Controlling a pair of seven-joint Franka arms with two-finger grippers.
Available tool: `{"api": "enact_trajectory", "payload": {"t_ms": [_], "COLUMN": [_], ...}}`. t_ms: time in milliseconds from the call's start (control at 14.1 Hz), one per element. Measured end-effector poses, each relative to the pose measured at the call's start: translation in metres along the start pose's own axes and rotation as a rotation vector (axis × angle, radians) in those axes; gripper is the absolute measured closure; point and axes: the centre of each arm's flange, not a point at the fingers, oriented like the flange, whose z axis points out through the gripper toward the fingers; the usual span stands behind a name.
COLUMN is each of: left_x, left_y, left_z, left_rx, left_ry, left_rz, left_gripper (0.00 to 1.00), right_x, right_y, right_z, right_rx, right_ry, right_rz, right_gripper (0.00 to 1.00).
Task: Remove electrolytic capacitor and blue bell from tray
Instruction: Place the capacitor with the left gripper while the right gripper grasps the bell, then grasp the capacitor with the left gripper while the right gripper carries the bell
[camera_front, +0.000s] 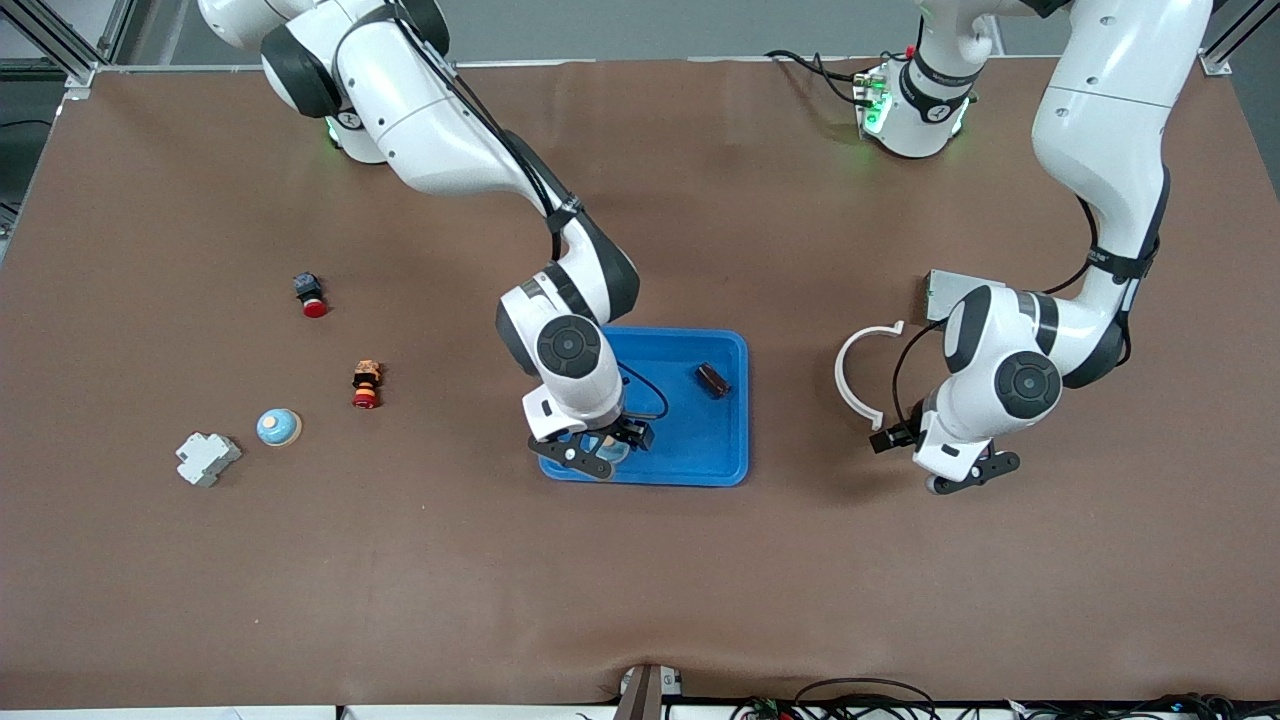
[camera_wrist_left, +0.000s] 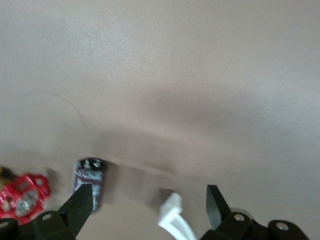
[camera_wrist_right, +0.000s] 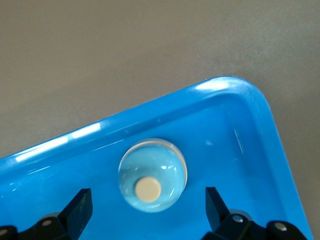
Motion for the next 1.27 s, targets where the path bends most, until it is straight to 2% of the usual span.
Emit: {"api": "enact_trajectory", "payload": {"t_ms": [283, 566, 778, 990, 1131, 1202, 1273], "left_x": [-0.018, -0.043, -0.070, -0.088, -0.094, -0.096, -0.099], "left_y": [0.048, 0.102, 0.139, 0.165, 0.173, 0.176, 0.179], "left_z": [-0.040, -0.071, -0.066, -0.046, -0.034, -0.030, -0.028], "left_rx": [-0.035, -0.076, -0.080, -0.071, -0.064, -0.062, -0.062], "left_ry": [-0.009, 0.006, -0.004, -0.024, -0.033, -0.036, -0.038], "left_rz": [-0.210, -0.364, -0.464, -0.502, -0.508, -0.511, -0.514], "left_gripper": [0.00, 0.00, 0.00, 0.00, 0.00, 0.00, 0.00], "right_x": [0.004, 0.007, 0.006, 0.006, 0.005, 0.004, 0.004], "right_y": [0.001, 0.003, 0.005, 0.005, 0.003, 0.002, 0.000], "right_z": [0.002, 0.007, 0.022, 0.025, 0.023, 0.022, 0.020], "right_rx": [-0.001, 0.001, -0.001, 0.001, 0.005, 0.007, 0.011], "right_ry": [0.011, 0.018, 0.020, 0.022, 0.023, 0.023, 0.023], "right_rz": [0.001, 0.004, 0.004, 0.004, 0.002, 0.005, 0.015], "right_gripper": [0.00, 0.00, 0.00, 0.04, 0.20, 0.33, 0.36]}}
